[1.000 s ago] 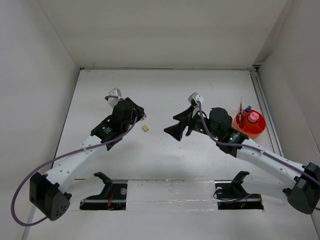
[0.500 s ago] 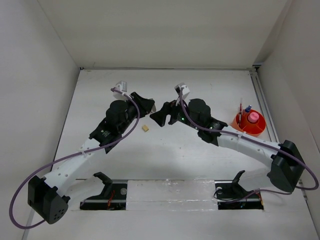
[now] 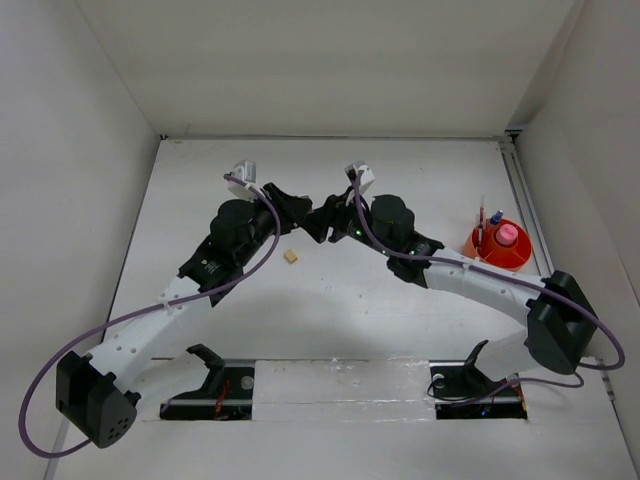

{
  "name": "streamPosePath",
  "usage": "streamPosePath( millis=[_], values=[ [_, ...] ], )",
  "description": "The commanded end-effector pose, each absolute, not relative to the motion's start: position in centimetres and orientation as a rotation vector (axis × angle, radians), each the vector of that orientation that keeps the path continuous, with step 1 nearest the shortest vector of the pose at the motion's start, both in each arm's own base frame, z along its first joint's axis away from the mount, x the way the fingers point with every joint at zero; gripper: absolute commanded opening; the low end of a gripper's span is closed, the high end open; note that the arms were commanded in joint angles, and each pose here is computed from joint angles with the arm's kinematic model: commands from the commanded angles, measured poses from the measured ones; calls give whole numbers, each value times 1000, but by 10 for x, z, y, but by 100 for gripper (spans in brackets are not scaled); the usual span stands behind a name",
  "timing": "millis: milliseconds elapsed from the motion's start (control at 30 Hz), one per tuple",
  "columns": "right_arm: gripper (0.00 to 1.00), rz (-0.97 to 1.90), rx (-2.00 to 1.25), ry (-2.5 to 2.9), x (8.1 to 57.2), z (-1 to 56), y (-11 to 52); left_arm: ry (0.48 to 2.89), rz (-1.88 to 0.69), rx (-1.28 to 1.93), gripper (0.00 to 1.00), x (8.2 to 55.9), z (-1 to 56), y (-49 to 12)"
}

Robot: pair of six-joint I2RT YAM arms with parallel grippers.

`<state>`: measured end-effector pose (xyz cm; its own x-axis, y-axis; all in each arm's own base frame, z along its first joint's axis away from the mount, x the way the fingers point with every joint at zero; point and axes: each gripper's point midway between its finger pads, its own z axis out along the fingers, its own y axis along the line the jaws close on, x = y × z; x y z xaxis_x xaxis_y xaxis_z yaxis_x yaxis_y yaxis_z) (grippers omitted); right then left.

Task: Sort the stationery into containers
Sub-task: Pick up the stationery from the center of the board, then place the stationery in the storage box.

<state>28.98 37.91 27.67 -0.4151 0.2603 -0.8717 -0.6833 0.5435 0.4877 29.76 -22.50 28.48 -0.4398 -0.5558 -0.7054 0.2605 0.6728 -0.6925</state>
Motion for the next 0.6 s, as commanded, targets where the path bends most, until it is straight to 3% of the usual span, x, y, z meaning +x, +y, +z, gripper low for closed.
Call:
streamPosePath(
  millis=[0,233,367,400,500,567],
  values=[
    [56,1160,-300,1540,292,318,385,1768,-983,-203,0,296,292,-231],
    [43,1204,-274,1548,292,308,394,1765,-1010,-196,0,296,294,-236],
    [26,1205,-248,1531,296,306,394,1748,-1035,-197,0,295,299,-238],
    [18,1195,-226,1518,299,307,391,1748,-1035,-197,0,295,299,-238],
    [17,1193,-209,1501,294,309,386,1757,-1030,-198,0,295,297,-238],
    [5,1183,-197,1501,296,309,385,1764,-1019,-206,0,296,292,-236]
  ],
)
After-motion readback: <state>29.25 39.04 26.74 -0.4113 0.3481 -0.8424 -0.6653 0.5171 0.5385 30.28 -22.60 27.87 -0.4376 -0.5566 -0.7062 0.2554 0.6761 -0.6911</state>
